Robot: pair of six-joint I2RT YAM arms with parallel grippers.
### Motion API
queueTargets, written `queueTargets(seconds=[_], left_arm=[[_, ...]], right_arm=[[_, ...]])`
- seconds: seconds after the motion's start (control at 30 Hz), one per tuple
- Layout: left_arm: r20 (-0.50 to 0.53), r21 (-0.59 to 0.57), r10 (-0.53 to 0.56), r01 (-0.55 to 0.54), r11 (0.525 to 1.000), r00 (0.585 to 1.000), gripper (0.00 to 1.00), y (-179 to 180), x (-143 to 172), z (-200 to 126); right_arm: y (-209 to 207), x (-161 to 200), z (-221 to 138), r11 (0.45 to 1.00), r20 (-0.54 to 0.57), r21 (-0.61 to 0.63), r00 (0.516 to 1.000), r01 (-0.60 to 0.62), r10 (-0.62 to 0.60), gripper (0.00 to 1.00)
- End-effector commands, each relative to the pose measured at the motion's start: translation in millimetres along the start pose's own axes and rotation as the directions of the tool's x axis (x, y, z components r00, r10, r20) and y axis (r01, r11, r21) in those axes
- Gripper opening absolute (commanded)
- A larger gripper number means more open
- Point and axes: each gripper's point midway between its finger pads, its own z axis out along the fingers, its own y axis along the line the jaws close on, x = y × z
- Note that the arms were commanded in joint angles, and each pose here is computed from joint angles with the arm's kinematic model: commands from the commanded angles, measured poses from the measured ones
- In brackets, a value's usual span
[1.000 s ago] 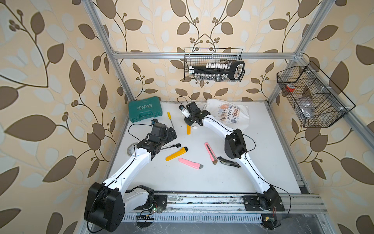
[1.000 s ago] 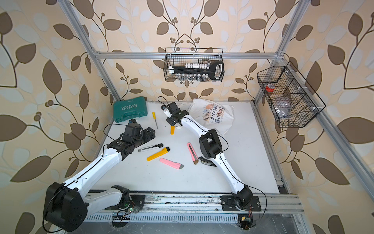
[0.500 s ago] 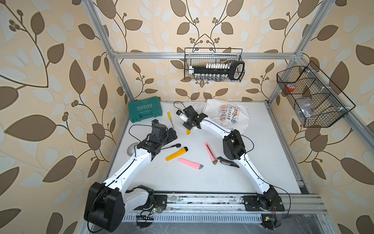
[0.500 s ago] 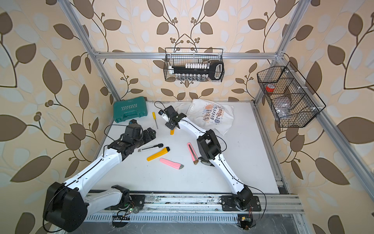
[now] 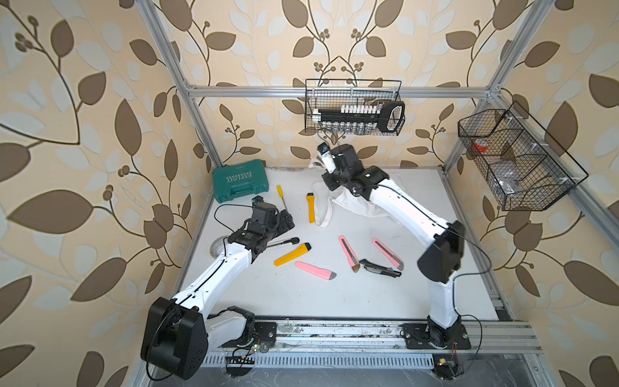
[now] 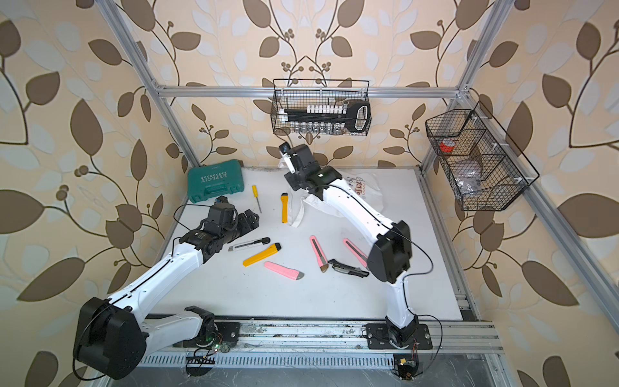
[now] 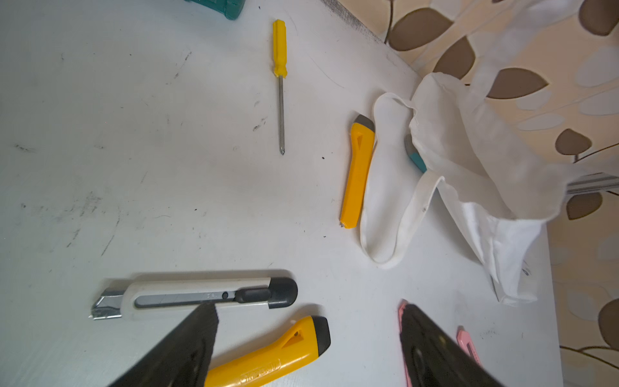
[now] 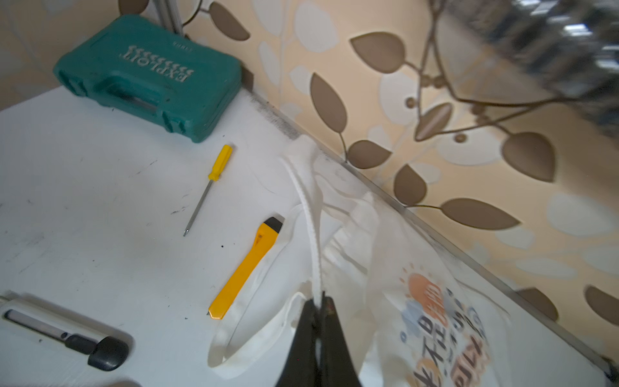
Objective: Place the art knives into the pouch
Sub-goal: Pick up the pouch from the center of the board, then place the pouch at the center of the board.
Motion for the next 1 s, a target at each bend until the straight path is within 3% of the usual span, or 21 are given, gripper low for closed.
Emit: queueTargets(seconds=[0.0,0.17,0.33,0.43,0.5,0.53,0.57,0.63,0.7,0.83,0.97], left_arm=[[-0.002,0.046,-0.014,0.014,0.999,1.000,0.88,-17,-7,1],[-0.031,0.062,0.009,-0.007,0.998,0.999,0.88,-30,1,12],[-0.081,0.071,0.080,-0.075,0.995,0.993,0.88,-51,24,24],[-0.112,0.078,0.118,-0.109,0.991,0.987,0.88,-60,38,29],[-0.125,0.078,0.134,-0.125,0.989,0.983,0.88,-62,45,31],[-0.130,0.079,0.139,-0.130,0.988,0.982,0.88,-63,48,32],[-0.133,0.081,0.143,-0.133,0.988,0.981,0.88,-63,50,32],[-0.146,0.079,0.150,-0.139,0.987,0.978,0.88,-62,55,33],[-0.152,0.082,0.155,-0.144,0.986,0.976,0.88,-62,58,34],[-0.173,0.083,0.170,-0.158,0.984,0.970,0.89,-64,64,39],[-0.222,0.097,0.194,-0.177,0.979,0.955,0.89,-71,77,51]], right_arm=[[-68,25,-46,0.963,-0.001,0.179,0.978,-0.203,0.206,0.00],[-167,86,-106,0.805,0.105,0.344,0.872,-0.484,0.479,0.00],[-223,194,-93,0.606,0.045,0.443,0.691,-0.661,0.721,0.00],[-221,243,-67,0.550,-0.036,0.443,0.599,-0.708,0.800,0.00],[-216,262,-54,0.544,-0.104,0.460,0.567,-0.701,0.817,0.00],[-213,268,-50,0.547,-0.133,0.457,0.554,-0.701,0.822,0.14],[-211,269,-49,0.552,-0.143,0.453,0.554,-0.701,0.820,0.39],[-209,262,-53,0.559,-0.127,0.439,0.567,-0.703,0.814,0.67],[-207,245,-62,0.591,-0.097,0.423,0.614,-0.687,0.783,0.78],[-179,192,-76,0.736,-0.093,0.353,0.761,-0.578,0.642,0.87],[-143,172,-72,0.819,-0.166,0.251,0.811,-0.515,0.561,0.88]])
